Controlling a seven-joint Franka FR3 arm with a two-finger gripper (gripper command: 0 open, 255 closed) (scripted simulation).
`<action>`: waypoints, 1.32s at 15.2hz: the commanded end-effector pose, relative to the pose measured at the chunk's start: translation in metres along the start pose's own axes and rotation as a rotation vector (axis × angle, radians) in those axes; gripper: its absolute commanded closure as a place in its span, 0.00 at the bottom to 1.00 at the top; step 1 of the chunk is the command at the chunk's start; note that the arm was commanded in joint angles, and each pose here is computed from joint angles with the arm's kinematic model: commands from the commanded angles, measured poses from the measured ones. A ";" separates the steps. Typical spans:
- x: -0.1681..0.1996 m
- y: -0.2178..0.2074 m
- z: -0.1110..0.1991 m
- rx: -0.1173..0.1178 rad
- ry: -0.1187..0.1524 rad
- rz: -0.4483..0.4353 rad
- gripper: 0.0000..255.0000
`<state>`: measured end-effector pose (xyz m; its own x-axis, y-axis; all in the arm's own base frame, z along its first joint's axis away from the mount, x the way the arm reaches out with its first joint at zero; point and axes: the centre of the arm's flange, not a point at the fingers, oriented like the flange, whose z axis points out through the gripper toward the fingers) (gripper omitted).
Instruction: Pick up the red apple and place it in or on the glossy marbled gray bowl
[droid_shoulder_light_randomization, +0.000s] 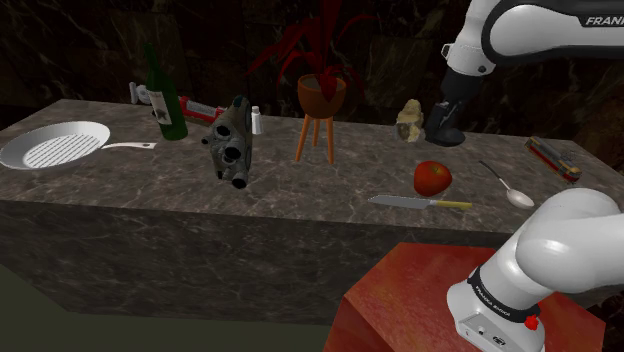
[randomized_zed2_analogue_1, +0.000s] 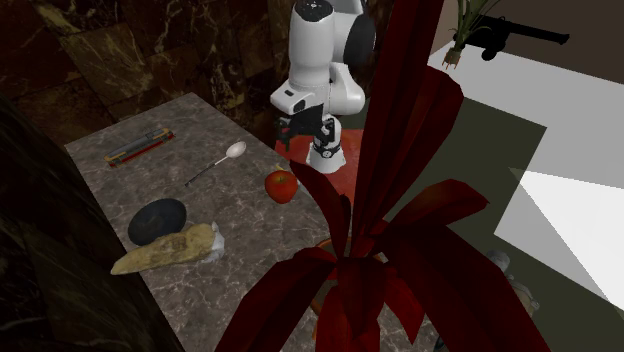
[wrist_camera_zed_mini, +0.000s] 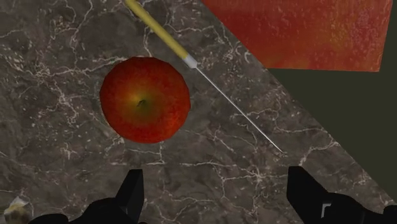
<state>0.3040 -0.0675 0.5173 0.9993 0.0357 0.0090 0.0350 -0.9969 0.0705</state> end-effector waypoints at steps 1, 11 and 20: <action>-0.007 0.017 0.021 -0.002 -0.008 -0.005 0.00; -0.023 0.071 0.101 -0.009 -0.036 -0.016 0.00; -0.024 0.071 0.125 -0.009 -0.036 -0.016 0.00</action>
<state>0.2843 -0.1476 0.3977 0.9984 0.0491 -0.0286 0.0512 -0.9955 0.0796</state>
